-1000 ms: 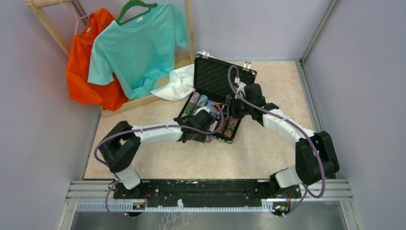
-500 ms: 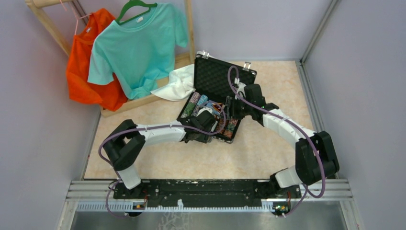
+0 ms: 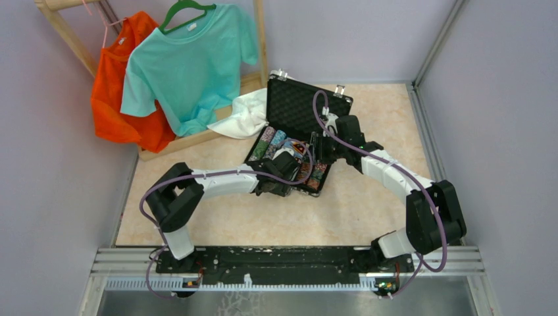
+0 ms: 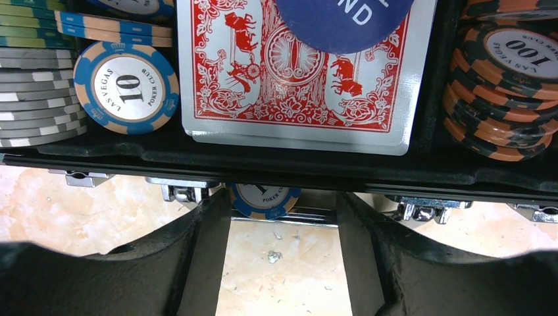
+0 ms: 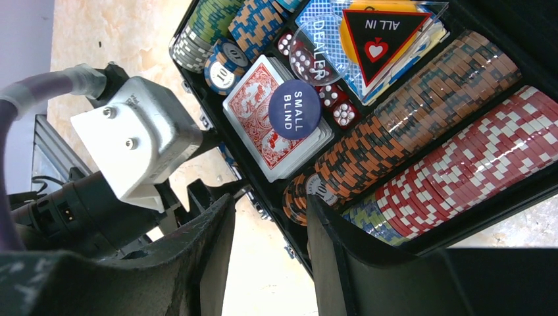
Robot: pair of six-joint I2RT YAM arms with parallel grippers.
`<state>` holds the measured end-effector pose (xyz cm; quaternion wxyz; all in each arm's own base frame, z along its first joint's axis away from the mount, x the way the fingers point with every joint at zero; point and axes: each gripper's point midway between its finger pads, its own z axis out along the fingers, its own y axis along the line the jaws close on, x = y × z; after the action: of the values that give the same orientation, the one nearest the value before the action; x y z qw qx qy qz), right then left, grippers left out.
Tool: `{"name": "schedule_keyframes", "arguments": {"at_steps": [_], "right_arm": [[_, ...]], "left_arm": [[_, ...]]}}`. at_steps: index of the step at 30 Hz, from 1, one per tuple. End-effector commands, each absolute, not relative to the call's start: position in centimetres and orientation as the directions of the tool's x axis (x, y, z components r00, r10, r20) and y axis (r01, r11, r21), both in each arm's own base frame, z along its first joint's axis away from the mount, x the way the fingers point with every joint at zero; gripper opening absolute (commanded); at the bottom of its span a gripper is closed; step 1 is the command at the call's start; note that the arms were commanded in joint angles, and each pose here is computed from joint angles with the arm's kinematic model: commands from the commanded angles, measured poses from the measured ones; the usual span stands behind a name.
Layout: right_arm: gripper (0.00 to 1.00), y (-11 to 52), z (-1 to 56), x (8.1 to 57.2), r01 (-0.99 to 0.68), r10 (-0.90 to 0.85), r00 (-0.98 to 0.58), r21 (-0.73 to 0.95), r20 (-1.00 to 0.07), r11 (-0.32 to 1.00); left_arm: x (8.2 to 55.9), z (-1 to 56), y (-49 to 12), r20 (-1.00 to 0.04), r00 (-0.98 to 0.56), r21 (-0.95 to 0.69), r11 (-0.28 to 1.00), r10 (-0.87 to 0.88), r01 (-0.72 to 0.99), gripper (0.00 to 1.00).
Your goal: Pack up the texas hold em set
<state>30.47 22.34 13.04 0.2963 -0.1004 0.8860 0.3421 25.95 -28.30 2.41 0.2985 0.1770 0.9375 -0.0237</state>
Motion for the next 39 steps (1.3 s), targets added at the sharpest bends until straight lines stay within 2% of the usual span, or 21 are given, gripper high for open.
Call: {"name": "schedule_keyframes", "arguments": {"at_steps": [1, 8, 14, 21, 39], "right_arm": [[0.44, 22.4, 14.1, 31.1, -0.413, 0.028, -0.778, 0.544, -0.628, 0.73], [0.44, 22.3, 13.9, 31.1, -0.409, 0.027, -0.778, 0.538, -0.628, 0.737], [0.44, 22.4, 13.6, 31.2, -0.406, 0.028, -0.784, 0.546, -0.621, 0.732], [0.44, 22.4, 13.6, 31.2, -0.405, 0.029, -0.783, 0.546, -0.621, 0.734], [0.44, 22.7, 13.4, 31.1, -0.409, 0.029, -0.789, 0.56, -0.614, 0.721]], "left_arm": [[26.7, 1.3, -29.4, -0.558, -0.768, 0.053, 0.936, 0.316, 0.347, 0.65], [26.6, 0.4, -28.6, -0.541, -0.777, 0.09, 0.941, 0.321, 0.327, 0.61], [26.2, -0.1, -28.0, -0.527, -0.787, 0.088, 0.942, 0.32, 0.324, 0.51], [25.9, 0.4, -28.4, -0.531, -0.789, 0.058, 0.942, 0.308, 0.329, 0.44], [25.9, 5.9, -28.7, -0.618, -0.738, 0.04, 0.948, 0.272, 0.315, 0.45]]}}
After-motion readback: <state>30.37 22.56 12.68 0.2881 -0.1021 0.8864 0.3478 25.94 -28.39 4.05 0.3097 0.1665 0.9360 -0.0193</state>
